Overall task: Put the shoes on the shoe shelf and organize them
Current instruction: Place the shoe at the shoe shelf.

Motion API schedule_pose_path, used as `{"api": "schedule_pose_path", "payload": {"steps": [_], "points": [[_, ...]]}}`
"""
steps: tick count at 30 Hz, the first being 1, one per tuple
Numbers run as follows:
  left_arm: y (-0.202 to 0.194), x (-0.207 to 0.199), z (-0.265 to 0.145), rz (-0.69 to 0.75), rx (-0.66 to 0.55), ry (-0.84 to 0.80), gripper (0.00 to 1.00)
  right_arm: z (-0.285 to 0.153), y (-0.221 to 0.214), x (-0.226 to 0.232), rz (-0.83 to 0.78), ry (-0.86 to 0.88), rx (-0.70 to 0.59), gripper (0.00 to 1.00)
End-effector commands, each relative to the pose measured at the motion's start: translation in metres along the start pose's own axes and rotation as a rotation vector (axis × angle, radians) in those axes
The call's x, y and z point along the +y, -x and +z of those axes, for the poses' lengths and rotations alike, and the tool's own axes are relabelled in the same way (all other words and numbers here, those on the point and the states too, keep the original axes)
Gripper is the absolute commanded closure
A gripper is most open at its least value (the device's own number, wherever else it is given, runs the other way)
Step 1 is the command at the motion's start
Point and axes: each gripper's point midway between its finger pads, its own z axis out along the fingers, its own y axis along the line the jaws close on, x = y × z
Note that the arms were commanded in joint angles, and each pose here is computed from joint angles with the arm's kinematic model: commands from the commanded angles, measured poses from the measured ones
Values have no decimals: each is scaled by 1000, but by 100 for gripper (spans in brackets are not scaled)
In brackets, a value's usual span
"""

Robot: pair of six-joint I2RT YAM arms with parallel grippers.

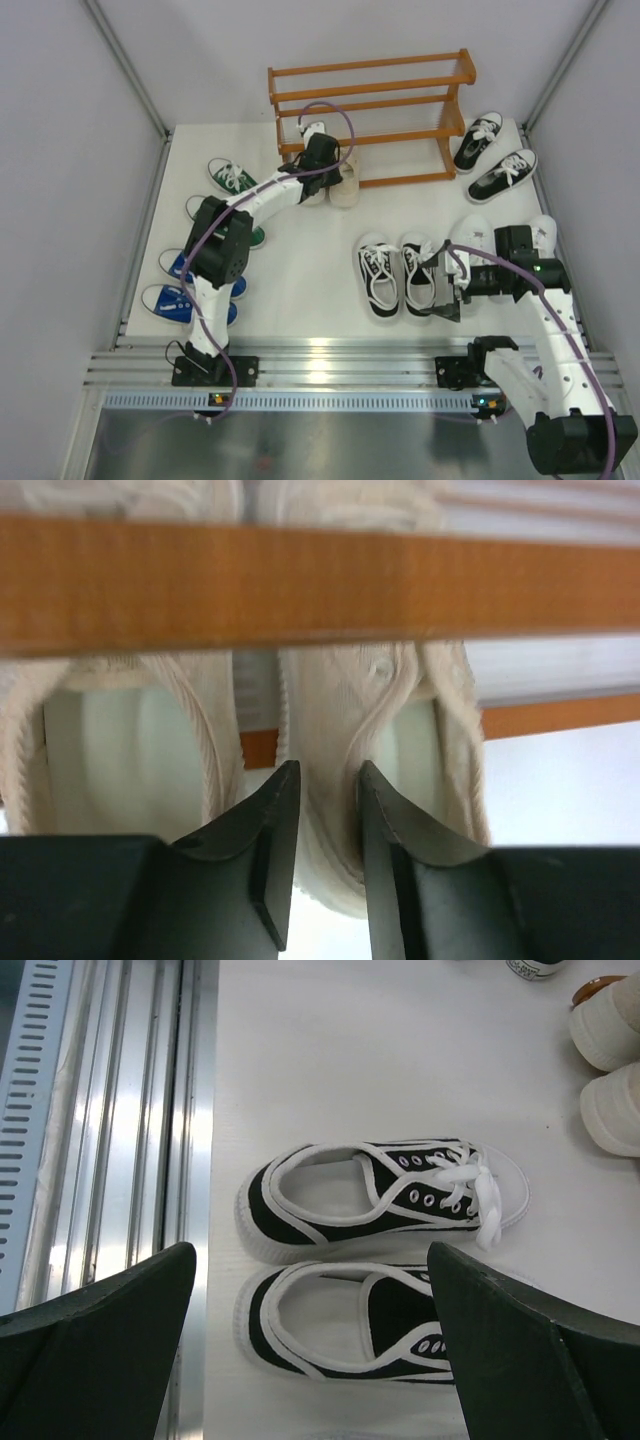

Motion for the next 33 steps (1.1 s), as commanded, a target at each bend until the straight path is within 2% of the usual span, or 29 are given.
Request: {"api": "schedule_pose_path", "payload": {"steps": [1,2,4,13,14,19,20,22,23,24,26,27,28,29,30,31,32,33], "points": [[58,-34,-18,-62,-146,-134,64,-2,12,-5,-42,-15,-48,1],[57,-38,-21,-58,-137,-153,59,-2,11,-6,-43,-16,-48,1],[54,-36,-28,-51,-129,-160,56,-2,11,-6,-41,-16,-48,1],[41,-44,-87,44,-64,-314,50,-5,4,-11,-24,-45,-37,1],[26,-42,-92,71,-22,-341,48,-5,4,-11,-25,-46,-37,1],[9,-34,-141,179,33,-427,44,-6,7,-21,-79,-12,-20,1],[15,-33,-160,223,6,-451,43,-6,8,-23,-90,1,-8,1],[1,-17,-173,275,37,-439,41,-7,13,-39,-125,25,32,1],[10,-13,-194,322,-10,-449,38,-5,16,-44,-139,41,45,1],[7,-5,-202,349,-7,-437,37,-5,16,-54,-141,38,73,2],[9,16,-228,403,-69,-404,33,1,28,-82,-145,40,101,8],[8,25,-236,414,-90,-384,29,4,27,-99,-127,7,155,12],[-9,43,-236,425,-74,-348,25,10,31,-118,-138,-1,179,14],[1,53,-256,424,-151,-323,21,23,39,-122,-171,20,192,15],[-2,60,-264,426,-172,-317,14,28,36,-133,-170,0,249,16],[-20,79,-260,433,-161,-273,12,38,43,-156,-213,-26,257,17],[-12,87,-278,429,-237,-260,7,50,47,-161,-229,-28,288,18],[-16,96,-282,421,-255,-244,4,62,54,-182,-246,-47,291,19]]}}
